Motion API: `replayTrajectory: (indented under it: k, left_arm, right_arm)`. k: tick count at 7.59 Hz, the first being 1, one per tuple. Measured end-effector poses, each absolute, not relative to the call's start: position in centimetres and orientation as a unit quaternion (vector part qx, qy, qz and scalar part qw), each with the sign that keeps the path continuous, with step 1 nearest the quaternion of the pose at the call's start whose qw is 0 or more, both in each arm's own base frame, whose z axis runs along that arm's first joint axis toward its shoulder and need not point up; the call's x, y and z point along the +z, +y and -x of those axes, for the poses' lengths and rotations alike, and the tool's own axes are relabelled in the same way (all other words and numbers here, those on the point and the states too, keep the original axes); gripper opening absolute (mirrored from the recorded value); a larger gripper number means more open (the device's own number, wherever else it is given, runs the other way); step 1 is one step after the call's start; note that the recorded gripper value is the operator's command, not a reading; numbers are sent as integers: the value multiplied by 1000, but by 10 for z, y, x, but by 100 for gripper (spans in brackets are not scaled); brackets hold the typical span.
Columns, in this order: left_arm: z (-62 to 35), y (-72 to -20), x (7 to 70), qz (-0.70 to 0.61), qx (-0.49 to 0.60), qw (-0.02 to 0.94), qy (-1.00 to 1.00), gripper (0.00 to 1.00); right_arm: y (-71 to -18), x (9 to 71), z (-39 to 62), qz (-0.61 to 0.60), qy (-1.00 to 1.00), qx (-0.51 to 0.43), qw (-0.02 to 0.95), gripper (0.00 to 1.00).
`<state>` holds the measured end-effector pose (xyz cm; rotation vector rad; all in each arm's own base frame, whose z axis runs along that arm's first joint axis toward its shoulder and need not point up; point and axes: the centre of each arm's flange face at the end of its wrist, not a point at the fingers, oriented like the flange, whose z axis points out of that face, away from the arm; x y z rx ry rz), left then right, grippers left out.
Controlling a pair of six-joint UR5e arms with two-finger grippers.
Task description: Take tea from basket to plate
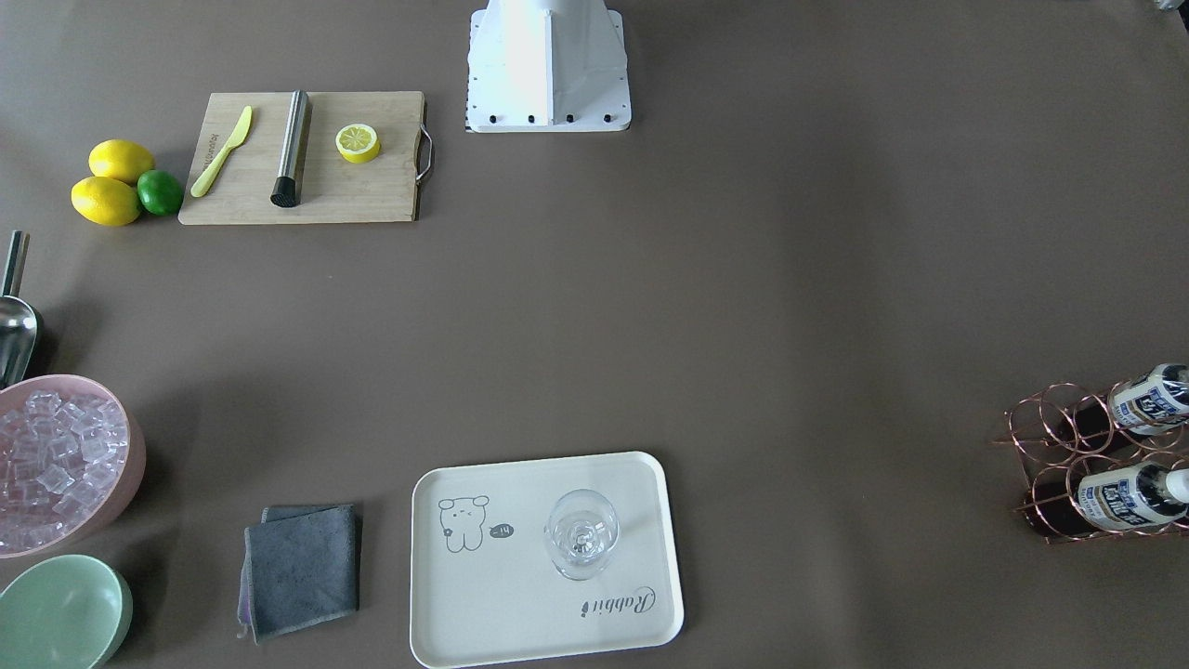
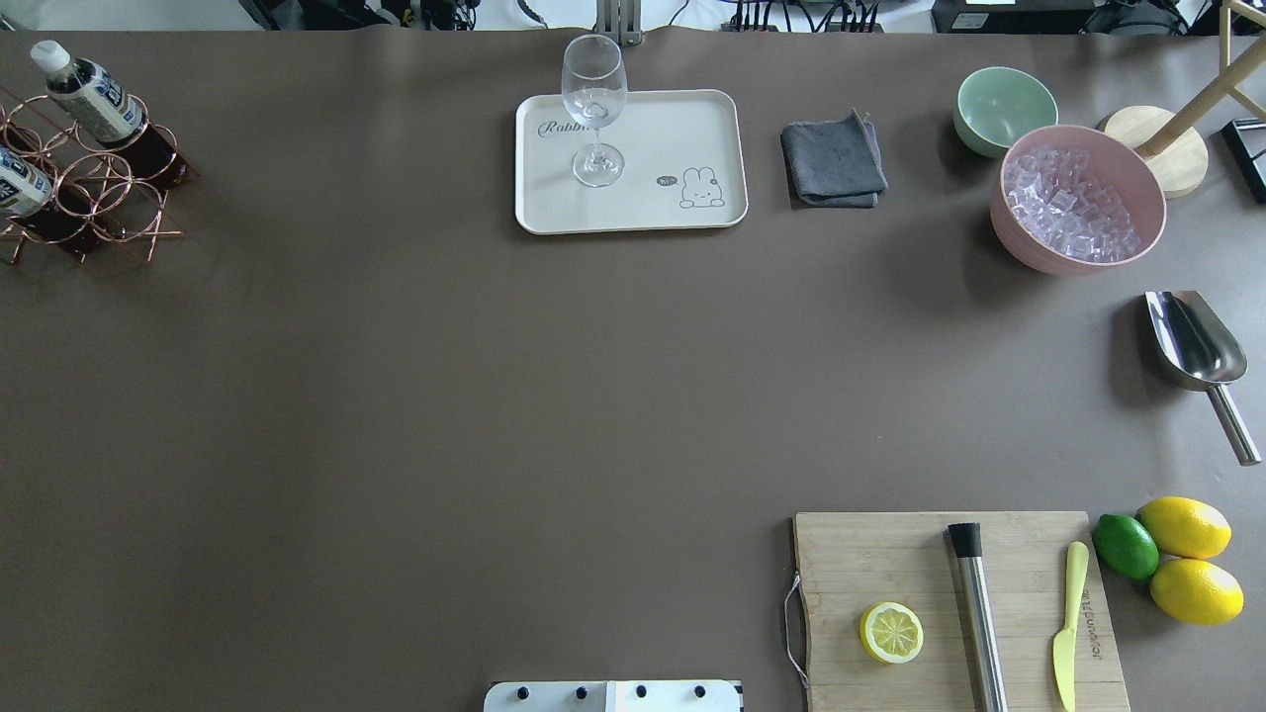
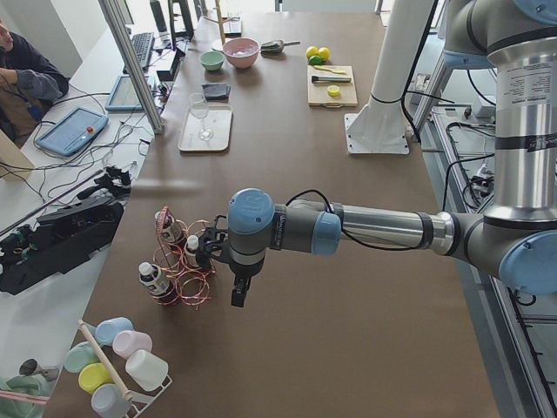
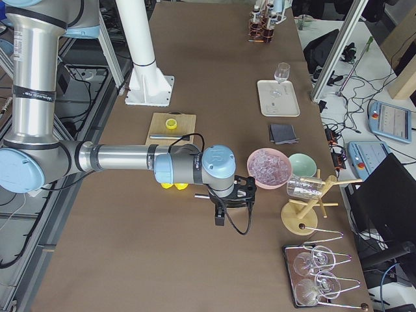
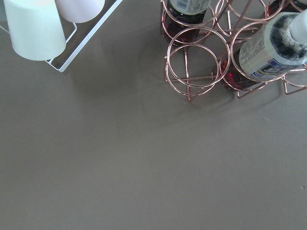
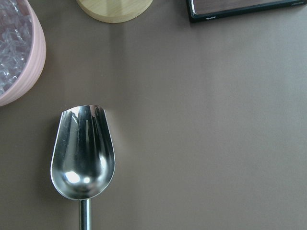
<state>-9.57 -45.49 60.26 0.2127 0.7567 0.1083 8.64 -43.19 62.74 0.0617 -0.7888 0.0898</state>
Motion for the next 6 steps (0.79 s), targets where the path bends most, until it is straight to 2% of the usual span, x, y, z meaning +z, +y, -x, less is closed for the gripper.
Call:
replayTrajectory:
  k: [3,6]
  left_arm:
    - [98,-476,575,-175,176,905,345,98]
    - [101,-518,521,-259,294,867,306,98]
  right_arm:
    - [-433,627,-87,-30,-383,44,922,100]
    - [-434,626,-87,-29,-381,45,923,100]
